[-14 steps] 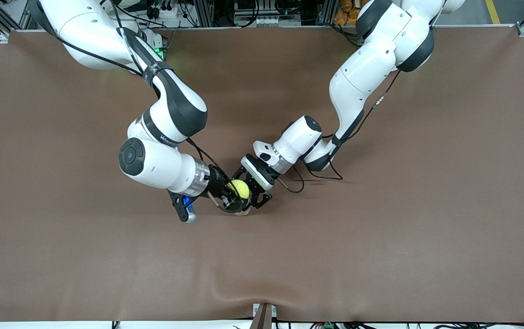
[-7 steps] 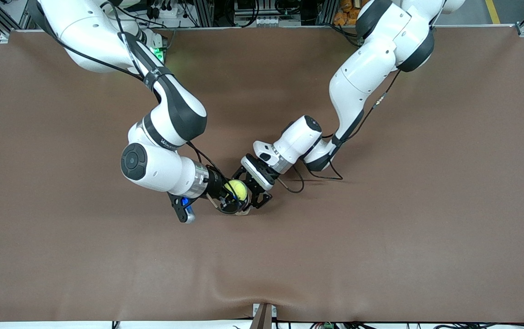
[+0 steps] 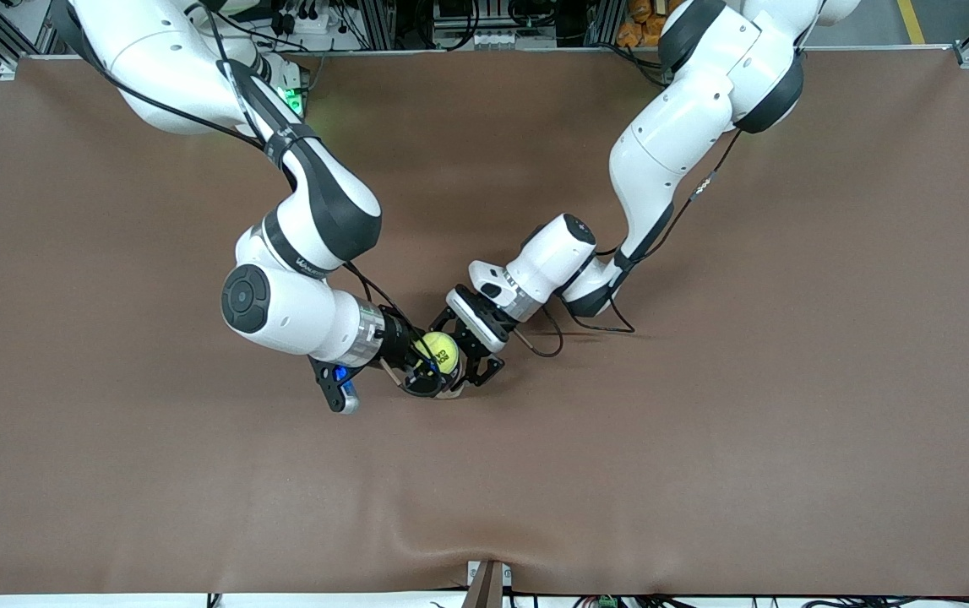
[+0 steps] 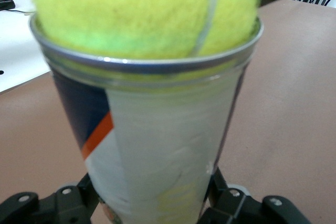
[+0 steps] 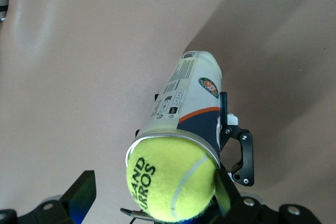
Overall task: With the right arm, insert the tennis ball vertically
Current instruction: 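Push the second ball down into the tube with the right gripper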
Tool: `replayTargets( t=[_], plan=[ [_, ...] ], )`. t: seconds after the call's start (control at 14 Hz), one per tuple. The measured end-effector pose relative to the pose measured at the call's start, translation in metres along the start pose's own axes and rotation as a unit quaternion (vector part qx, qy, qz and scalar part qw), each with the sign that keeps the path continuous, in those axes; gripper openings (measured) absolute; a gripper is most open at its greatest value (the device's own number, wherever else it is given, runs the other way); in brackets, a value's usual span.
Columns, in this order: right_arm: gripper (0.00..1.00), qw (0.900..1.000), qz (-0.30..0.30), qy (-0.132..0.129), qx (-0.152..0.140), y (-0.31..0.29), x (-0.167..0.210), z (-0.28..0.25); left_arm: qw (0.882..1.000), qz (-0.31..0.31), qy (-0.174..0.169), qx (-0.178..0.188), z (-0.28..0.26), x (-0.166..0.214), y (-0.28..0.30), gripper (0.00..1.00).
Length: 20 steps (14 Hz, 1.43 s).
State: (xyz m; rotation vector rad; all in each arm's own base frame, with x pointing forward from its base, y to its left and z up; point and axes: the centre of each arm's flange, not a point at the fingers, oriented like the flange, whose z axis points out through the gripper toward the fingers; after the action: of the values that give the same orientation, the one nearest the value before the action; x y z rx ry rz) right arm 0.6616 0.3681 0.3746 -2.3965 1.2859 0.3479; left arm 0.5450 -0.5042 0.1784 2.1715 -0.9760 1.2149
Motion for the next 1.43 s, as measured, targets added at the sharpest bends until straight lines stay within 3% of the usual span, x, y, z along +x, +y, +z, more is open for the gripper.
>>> replayTargets(
  t=[0.57, 0.86, 1.0, 1.07, 1.21, 1.28, 1.43],
  plan=[
    [1.00, 1.000, 0.005, 0.000, 0.016, -0.008, -0.008, -0.019, 1.000, 0.000, 0.000, 0.000, 0.000, 0.000, 0.000, 0.86],
    [1.00, 0.998, 0.040, 0.002, 0.052, -0.018, -0.014, -0.031, 1.000, 0.000, 0.000, 0.000, 0.000, 0.000, 0.000, 0.83],
    [1.00, 0.995, 0.058, 0.003, 0.084, -0.025, -0.021, -0.035, 1.000, 0.000, 0.000, 0.000, 0.000, 0.000, 0.000, 0.79],
    [1.00, 0.994, 0.059, 0.003, 0.094, -0.027, -0.027, -0.034, 1.000, 0.000, 0.001, 0.000, 0.000, 0.000, 0.000, 0.73],
    [1.00, 0.994, 0.054, 0.007, 0.094, -0.027, -0.034, -0.029, 1.000, 0.000, 0.001, 0.001, 0.000, 0.001, -0.001, 0.67],
    [1.00, 0.995, 0.047, 0.019, 0.091, -0.026, -0.032, -0.026, 1.000, 0.000, 0.002, 0.001, -0.001, 0.001, -0.001, 0.61],
    [1.00, 0.995, 0.030, 0.049, 0.081, -0.024, -0.021, -0.019, 1.000, 0.000, 0.002, 0.001, -0.001, 0.001, -0.001, 0.60]
  ],
)
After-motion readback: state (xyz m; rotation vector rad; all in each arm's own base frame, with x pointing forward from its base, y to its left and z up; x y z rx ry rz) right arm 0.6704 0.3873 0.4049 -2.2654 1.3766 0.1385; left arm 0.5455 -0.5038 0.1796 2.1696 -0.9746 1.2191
